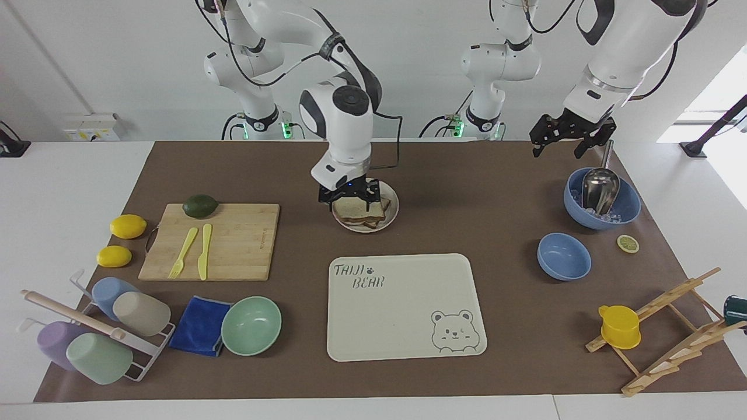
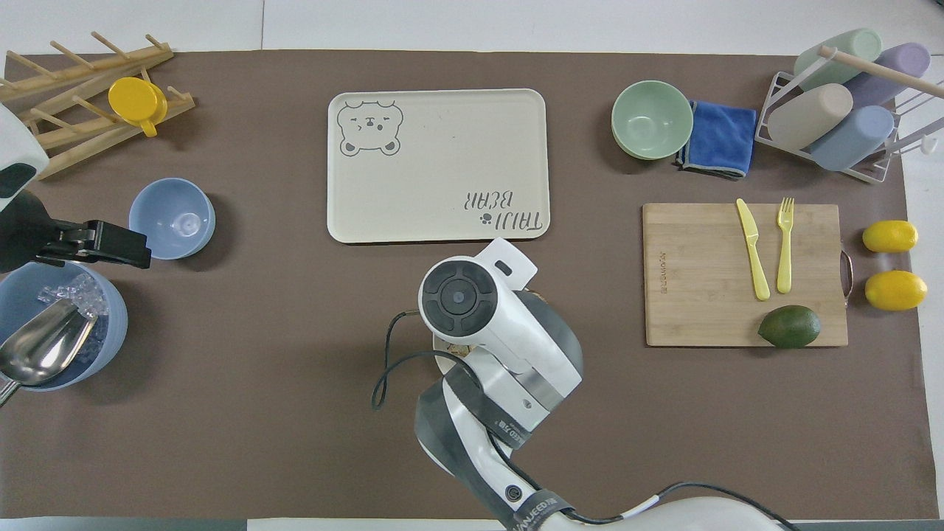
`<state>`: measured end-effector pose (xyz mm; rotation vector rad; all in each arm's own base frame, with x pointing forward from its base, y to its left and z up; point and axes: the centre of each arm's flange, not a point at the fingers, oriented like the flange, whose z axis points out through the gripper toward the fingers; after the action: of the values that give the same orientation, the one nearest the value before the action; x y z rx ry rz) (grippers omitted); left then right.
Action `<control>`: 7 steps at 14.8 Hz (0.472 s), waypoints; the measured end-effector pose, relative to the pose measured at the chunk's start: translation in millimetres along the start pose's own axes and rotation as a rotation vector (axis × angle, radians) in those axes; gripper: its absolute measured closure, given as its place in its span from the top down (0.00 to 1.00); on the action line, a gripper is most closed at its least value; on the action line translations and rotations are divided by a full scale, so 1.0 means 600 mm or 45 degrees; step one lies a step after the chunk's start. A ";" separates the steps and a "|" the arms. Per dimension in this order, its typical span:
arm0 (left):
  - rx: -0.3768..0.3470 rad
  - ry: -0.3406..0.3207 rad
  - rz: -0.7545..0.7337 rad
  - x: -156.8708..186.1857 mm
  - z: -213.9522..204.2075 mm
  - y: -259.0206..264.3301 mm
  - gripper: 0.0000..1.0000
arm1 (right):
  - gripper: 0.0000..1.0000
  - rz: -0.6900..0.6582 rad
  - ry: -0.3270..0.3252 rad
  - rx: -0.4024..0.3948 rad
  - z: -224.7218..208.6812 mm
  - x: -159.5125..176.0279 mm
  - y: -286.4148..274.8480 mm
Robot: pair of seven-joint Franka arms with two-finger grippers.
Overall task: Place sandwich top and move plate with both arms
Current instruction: 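Retract the right gripper while the left gripper reaches toward the plate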
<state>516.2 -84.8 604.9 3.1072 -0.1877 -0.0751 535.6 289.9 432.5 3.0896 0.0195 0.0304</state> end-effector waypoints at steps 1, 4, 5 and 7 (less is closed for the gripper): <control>-0.017 0.001 -0.009 -0.001 0.006 0.008 1.00 | 1.00 0.009 -0.006 -0.005 -0.029 0.012 0.036; -0.038 0.016 -0.055 0.000 0.023 0.048 1.00 | 1.00 0.069 -0.054 0.009 -0.125 0.028 0.122; -0.046 0.021 -0.066 0.000 0.032 0.068 1.00 | 1.00 0.087 -0.076 0.032 -0.160 0.029 0.154; -0.076 0.026 -0.083 -0.001 0.050 0.104 1.00 | 1.00 0.079 -0.086 0.059 -0.215 0.033 0.238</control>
<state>507.0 -147.5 576.6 3.0529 -0.0825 -0.0489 554.4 154.0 569.3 3.1346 -0.0792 -0.0735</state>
